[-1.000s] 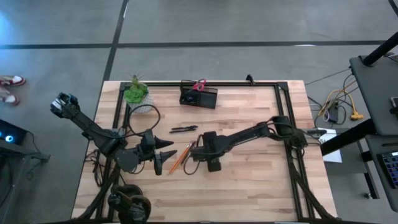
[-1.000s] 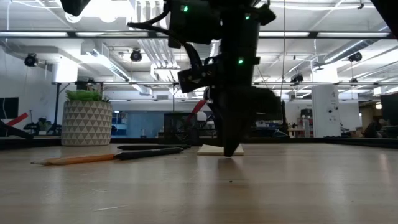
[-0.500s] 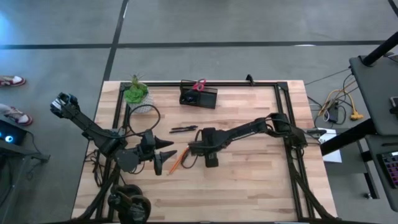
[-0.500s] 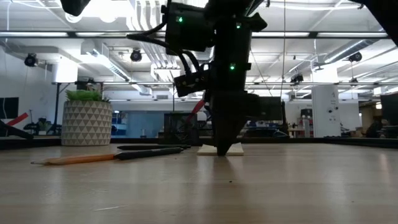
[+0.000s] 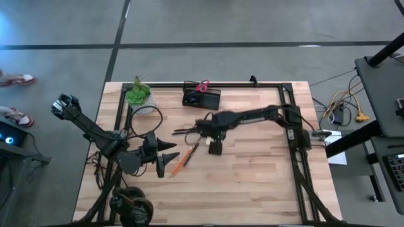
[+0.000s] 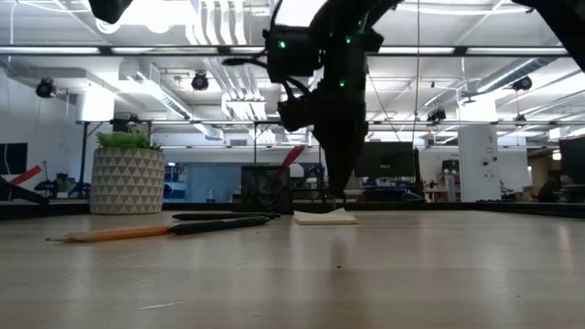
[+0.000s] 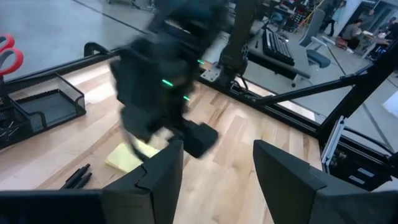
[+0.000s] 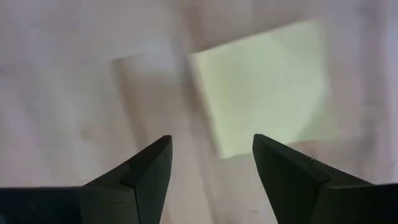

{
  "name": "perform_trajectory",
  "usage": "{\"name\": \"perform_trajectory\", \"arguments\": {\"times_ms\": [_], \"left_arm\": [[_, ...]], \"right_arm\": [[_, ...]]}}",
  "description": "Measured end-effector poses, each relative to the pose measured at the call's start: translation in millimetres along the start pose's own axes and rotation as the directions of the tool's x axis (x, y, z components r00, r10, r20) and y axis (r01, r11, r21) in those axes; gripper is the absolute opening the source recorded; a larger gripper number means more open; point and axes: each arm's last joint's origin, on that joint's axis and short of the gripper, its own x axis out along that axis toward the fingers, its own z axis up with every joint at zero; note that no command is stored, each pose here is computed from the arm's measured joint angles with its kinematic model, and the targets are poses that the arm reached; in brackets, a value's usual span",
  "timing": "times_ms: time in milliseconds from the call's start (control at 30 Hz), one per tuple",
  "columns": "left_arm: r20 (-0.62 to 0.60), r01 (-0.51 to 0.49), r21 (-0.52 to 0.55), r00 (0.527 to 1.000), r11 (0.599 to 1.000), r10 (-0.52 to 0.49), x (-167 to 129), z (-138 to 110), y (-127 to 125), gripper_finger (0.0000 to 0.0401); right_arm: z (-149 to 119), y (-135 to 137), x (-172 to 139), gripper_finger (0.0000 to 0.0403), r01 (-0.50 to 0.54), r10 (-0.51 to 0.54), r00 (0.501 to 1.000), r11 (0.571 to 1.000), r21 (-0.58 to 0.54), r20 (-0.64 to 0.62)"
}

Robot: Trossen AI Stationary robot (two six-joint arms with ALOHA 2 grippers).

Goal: Pick and place office supplies into organizer
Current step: Put the sticky note into the right section of the black desk organizer

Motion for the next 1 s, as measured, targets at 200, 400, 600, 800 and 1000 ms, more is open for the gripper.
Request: {"name": "perform_trajectory", "arguments": {"times_ms": [200,400,600,800,1000], "left_arm": [[0.000,0.000,0.001,1.000,1.000,0.000,0.0,0.0,0.0,0.0180],[0.002,0.001,-0.003,1.000,1.000,-0.001,0.0,0.3,-0.3,0.0180],[0.003,0.001,-0.001,1.000,1.000,-0.001,0.2,0.4,-0.1,0.0180],[0.006,-0.005,-0.002,1.000,1.000,0.005,1.3,1.0,0.6,0.0180],[0.007,-0.009,-0.004,1.000,1.000,0.009,1.9,1.4,1.1,0.0180]], "right_arm": [[8.6,-58.0,8.3,0.0219,-0.049,0.051,0.999,0.988,0.147,-0.010],[7.8,-91.0,14.9,0.0219,-0.082,0.090,0.996,0.973,0.218,-0.027],[8.0,-87.5,22.8,0.0219,-0.111,0.123,0.991,0.972,0.209,-0.043],[6.9,-79.1,37.9,0.0219,-0.098,0.110,0.992,0.980,0.171,-0.066],[5.8,-79.1,42.2,0.0199,-0.097,0.108,0.993,0.981,0.170,-0.055]]}}
